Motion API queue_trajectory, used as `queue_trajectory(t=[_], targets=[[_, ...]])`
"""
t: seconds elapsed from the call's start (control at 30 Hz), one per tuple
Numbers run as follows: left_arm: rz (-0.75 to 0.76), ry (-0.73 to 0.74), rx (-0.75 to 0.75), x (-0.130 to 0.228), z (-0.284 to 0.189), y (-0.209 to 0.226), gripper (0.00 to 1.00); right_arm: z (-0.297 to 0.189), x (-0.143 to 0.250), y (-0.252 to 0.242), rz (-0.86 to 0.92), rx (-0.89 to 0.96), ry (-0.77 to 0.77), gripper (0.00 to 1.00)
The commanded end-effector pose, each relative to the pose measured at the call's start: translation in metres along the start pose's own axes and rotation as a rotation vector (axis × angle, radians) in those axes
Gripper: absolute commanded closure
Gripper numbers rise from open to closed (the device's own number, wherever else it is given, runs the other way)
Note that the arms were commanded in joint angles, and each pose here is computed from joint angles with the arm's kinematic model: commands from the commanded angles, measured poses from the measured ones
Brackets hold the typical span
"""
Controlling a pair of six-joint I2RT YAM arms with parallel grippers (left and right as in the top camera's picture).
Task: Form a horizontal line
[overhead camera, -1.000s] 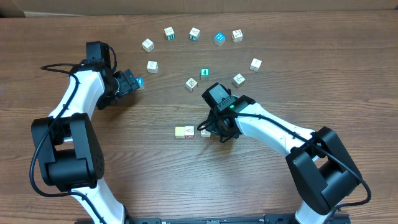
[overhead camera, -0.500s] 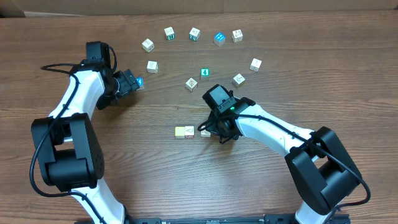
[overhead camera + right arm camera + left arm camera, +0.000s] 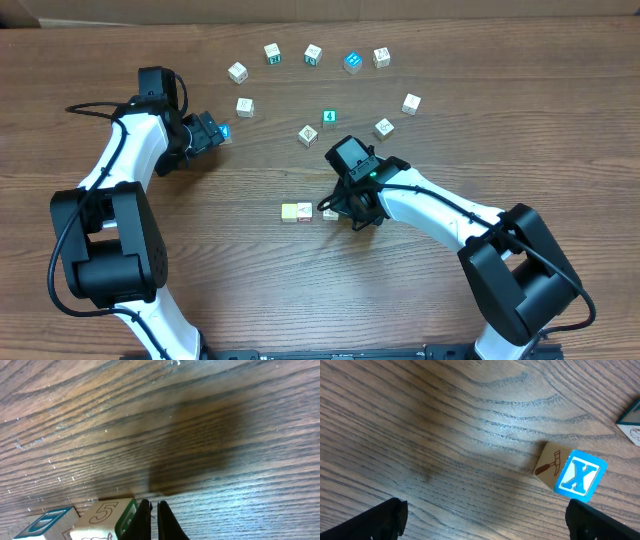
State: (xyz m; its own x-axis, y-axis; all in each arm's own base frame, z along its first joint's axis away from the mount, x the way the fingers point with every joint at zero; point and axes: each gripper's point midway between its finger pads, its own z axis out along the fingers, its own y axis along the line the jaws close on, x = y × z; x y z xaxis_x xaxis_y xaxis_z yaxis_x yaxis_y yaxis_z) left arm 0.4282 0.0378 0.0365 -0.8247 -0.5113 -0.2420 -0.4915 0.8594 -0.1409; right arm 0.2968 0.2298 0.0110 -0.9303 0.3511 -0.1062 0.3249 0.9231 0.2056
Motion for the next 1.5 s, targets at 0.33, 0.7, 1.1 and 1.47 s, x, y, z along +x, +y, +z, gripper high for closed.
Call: queue_trajectory(t=[0.33,0.7,1.1,1.47], targets=[[0.008,-0.009,0.0,-0.004,0.001,-0.004,0.0,0.003,0.007,0.013,-0.048,-0.034,-0.007,0.96],[0.008,-0.009,0.0,-0.004,0.001,-0.004,0.01,0.003,0.009,0.008,-0.034,-0.014,0.004,0.96],[0.008,-0.009,-0.001,-0.004,0.001,-0.004,0.0,0.005,0.009,-0.001,0.013,0.018,-0.009,0.96],[0.008,-0.009,0.0,-0.004,0.001,-0.004,0.0,0.005,0.011,0.008,0.007,-0.022,0.009,0.96]])
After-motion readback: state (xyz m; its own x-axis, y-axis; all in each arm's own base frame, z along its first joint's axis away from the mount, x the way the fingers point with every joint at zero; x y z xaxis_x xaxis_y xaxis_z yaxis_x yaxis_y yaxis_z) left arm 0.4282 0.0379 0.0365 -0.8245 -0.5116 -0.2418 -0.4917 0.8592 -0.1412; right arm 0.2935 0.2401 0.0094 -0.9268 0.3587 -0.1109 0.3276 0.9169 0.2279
